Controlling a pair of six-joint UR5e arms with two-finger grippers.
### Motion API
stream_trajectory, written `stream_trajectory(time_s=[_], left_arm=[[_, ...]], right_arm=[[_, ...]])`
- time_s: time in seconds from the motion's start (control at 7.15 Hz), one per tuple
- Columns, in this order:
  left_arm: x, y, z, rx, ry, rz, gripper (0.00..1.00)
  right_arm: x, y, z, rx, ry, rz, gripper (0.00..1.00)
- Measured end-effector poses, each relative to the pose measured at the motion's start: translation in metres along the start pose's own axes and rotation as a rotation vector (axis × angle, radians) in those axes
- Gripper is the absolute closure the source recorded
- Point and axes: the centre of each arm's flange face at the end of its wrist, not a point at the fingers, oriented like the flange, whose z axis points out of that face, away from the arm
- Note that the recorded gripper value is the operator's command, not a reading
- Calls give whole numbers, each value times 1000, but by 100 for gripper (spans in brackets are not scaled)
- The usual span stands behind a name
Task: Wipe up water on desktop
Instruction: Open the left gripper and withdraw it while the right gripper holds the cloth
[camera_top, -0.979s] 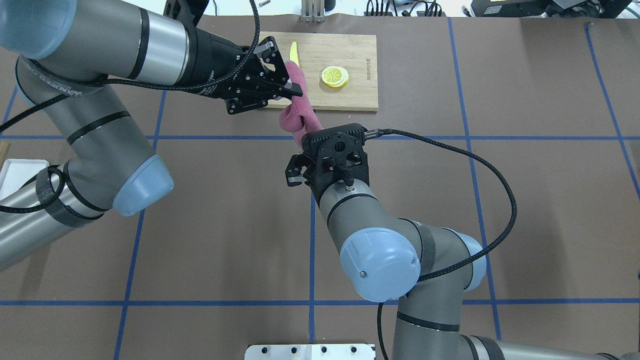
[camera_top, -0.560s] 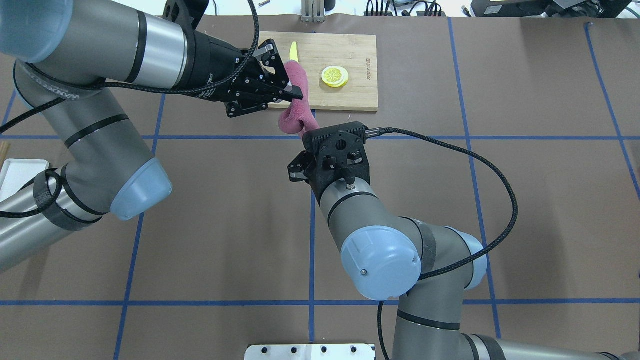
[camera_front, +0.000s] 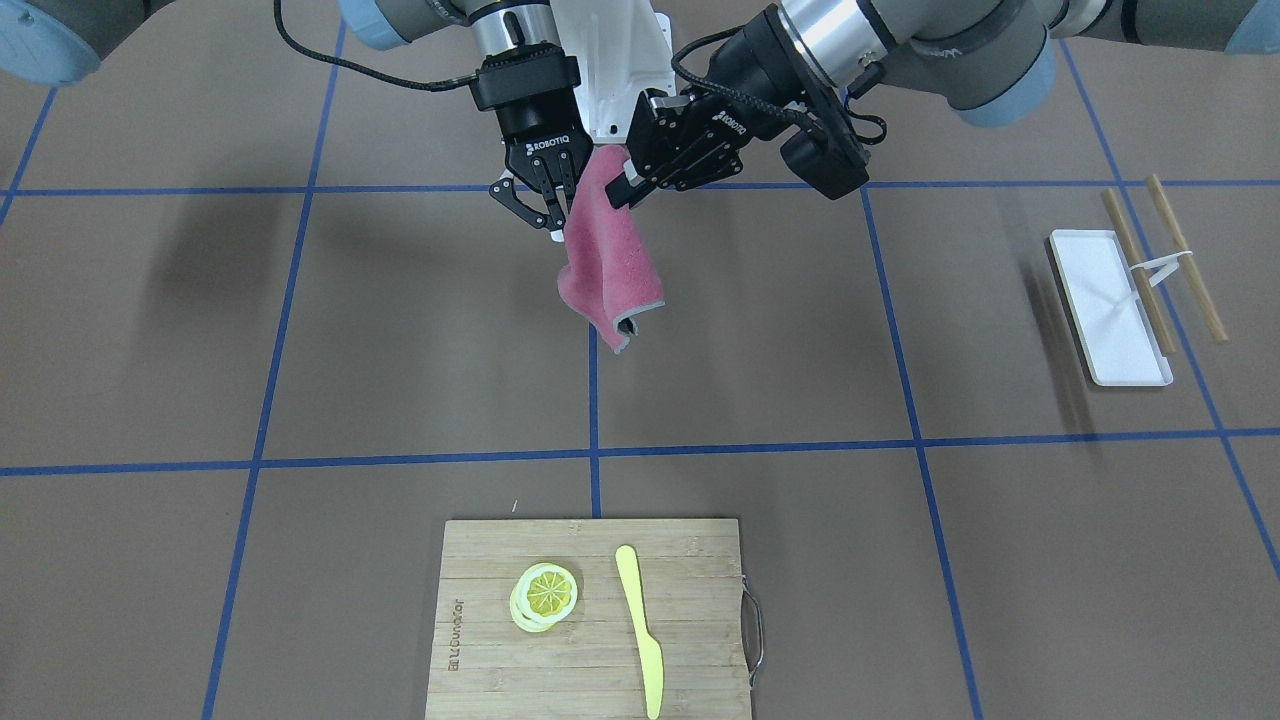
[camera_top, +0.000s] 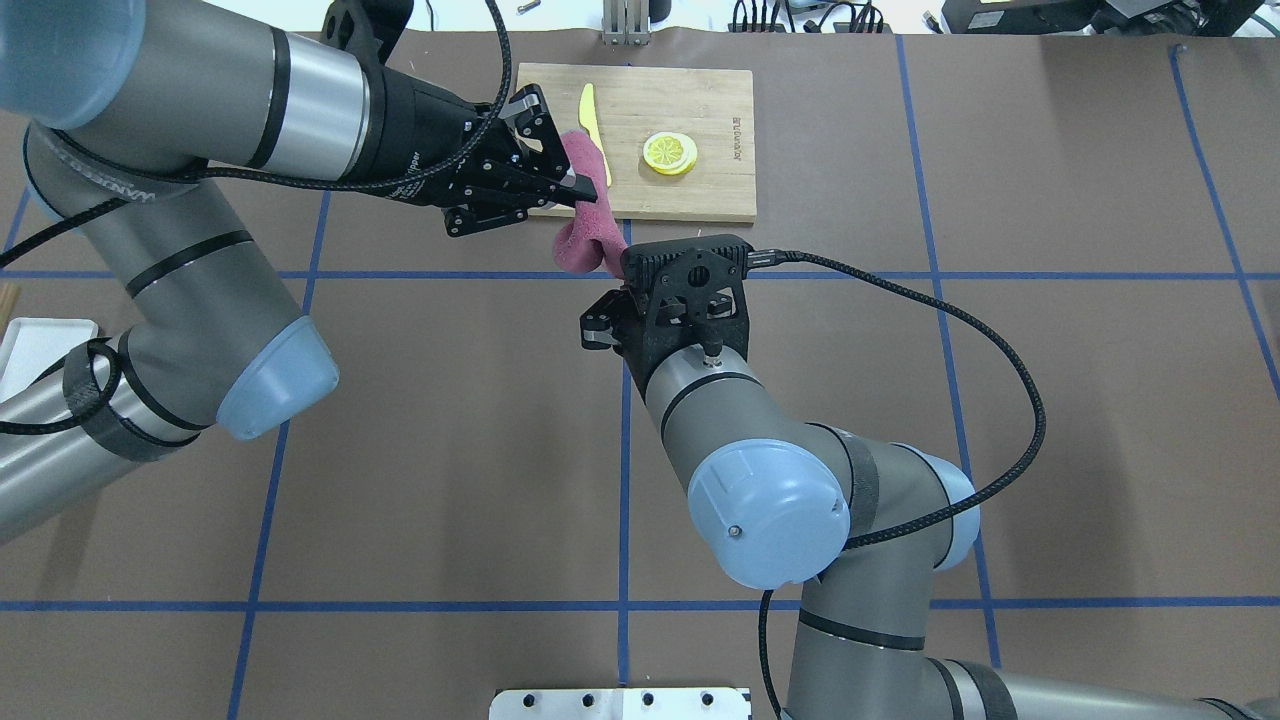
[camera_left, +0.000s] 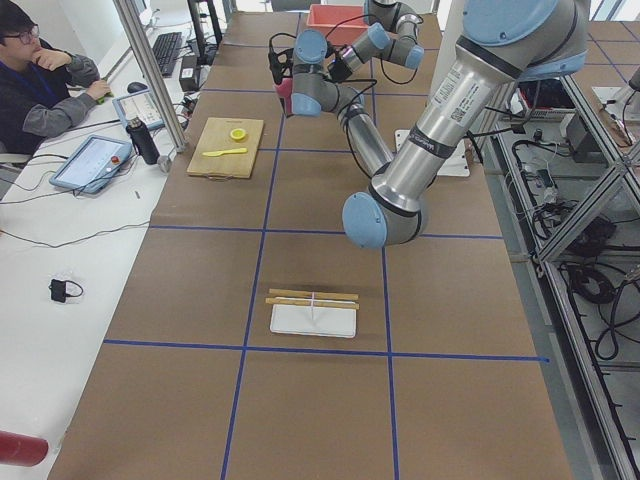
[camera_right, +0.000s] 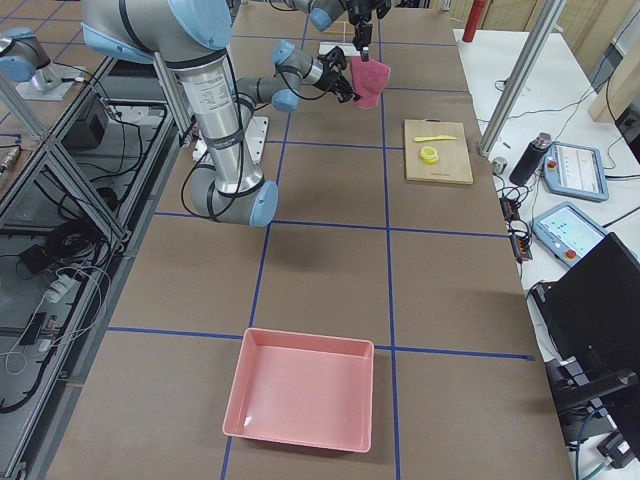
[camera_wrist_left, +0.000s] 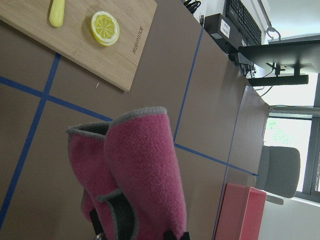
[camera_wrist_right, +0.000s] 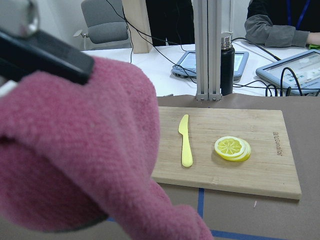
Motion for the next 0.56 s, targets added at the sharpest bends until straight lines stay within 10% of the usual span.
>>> stream_trajectory(time_s=[0.14, 0.56], left_arm=[[-1, -7, -3, 15, -2, 0, 100], [-8, -43, -25, 91, -17, 33, 2]], right_arm=[[1, 0, 0, 0, 0, 0, 100], [3, -2, -5, 1, -7, -1, 100]])
